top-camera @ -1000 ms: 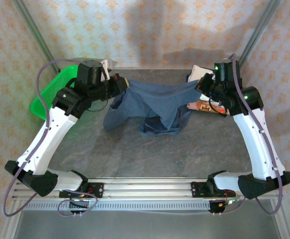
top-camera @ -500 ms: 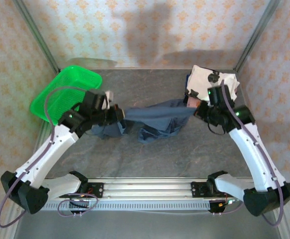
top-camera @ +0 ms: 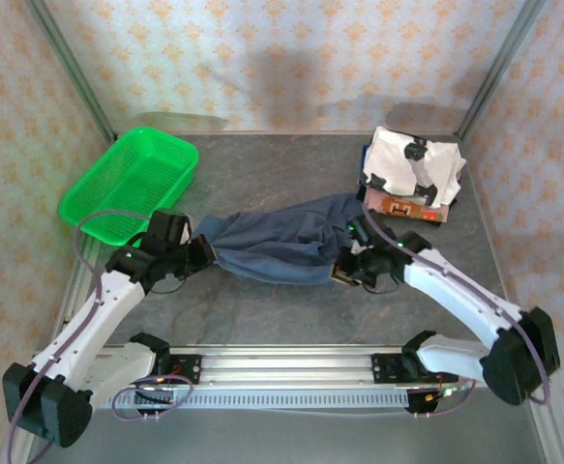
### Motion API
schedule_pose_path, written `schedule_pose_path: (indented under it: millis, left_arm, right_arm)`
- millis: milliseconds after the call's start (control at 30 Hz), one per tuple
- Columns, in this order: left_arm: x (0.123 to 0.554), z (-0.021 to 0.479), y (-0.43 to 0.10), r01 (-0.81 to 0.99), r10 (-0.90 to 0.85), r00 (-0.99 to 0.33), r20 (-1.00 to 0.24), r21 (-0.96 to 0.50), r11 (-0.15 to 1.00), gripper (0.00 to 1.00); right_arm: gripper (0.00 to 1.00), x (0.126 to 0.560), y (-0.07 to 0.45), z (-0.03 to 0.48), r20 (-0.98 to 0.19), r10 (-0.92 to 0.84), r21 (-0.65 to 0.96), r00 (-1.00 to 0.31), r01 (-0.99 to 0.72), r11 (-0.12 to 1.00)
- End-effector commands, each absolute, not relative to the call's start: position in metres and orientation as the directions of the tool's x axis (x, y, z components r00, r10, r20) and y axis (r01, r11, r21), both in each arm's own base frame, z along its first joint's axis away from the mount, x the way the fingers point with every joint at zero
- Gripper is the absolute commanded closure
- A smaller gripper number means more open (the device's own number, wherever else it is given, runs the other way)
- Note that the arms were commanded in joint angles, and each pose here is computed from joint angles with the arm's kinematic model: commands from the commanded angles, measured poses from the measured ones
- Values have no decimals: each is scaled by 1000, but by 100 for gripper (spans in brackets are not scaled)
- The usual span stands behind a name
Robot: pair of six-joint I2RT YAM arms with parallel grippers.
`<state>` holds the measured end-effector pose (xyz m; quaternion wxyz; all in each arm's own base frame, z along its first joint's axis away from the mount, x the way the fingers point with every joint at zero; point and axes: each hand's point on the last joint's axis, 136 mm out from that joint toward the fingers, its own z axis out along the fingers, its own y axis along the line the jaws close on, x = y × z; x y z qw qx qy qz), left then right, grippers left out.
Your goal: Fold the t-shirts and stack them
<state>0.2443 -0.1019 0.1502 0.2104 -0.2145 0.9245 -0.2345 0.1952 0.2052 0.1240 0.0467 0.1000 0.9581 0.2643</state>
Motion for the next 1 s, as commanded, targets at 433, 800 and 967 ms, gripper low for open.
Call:
schedule_pose_path:
  millis: [433,800,967]
  left_arm:
    - [362,176,-48,-409,-587,-714,-381,-453,792,37]
    - [222,213,-44,-490,-741,-598,-305,-593,639,2]
    - [173,191,-41,-534,-789,-561,-251,-618,576,3]
  right_arm:
    - [100,227,396,110,166,108,643,-980,191,741]
    - [100,200,490,87,328,178,696,-928,365,618]
    - [67,199,489,90,346,165,702,-924,372,608]
